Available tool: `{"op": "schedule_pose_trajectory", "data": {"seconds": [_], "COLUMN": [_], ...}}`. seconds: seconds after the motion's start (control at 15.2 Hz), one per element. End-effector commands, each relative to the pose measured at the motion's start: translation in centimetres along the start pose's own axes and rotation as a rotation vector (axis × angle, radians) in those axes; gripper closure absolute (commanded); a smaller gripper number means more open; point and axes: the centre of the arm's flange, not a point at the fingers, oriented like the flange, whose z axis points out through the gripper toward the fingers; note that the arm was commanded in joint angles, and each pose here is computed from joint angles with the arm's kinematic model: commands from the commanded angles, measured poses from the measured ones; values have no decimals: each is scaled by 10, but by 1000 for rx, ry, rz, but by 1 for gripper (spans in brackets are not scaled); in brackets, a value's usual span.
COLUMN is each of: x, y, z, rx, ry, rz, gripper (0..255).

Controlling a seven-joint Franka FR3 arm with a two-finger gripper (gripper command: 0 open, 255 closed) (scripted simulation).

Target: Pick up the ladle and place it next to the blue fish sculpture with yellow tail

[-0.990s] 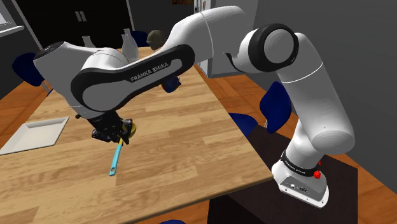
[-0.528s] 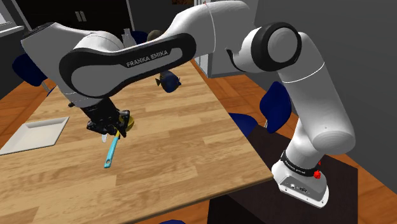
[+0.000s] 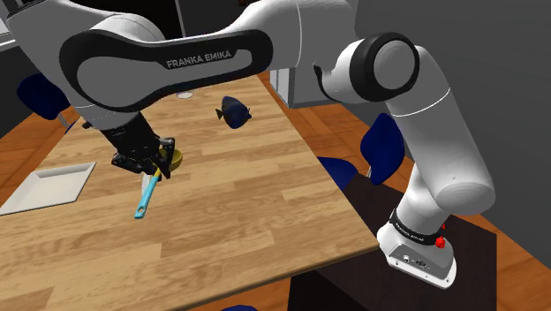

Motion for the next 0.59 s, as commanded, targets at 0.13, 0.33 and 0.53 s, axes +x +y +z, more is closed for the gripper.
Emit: {"op": "schedule_pose_trajectory", "data": {"seconds": [0.13, 0.33, 0.53], "x": [1, 2, 4], "y": [4, 7, 10], "z": [-21, -36, -52], "rx": [0, 0, 0], "ry": [0, 0, 0], "rz": [0, 0, 0], "gripper": [255, 255, 255]}}
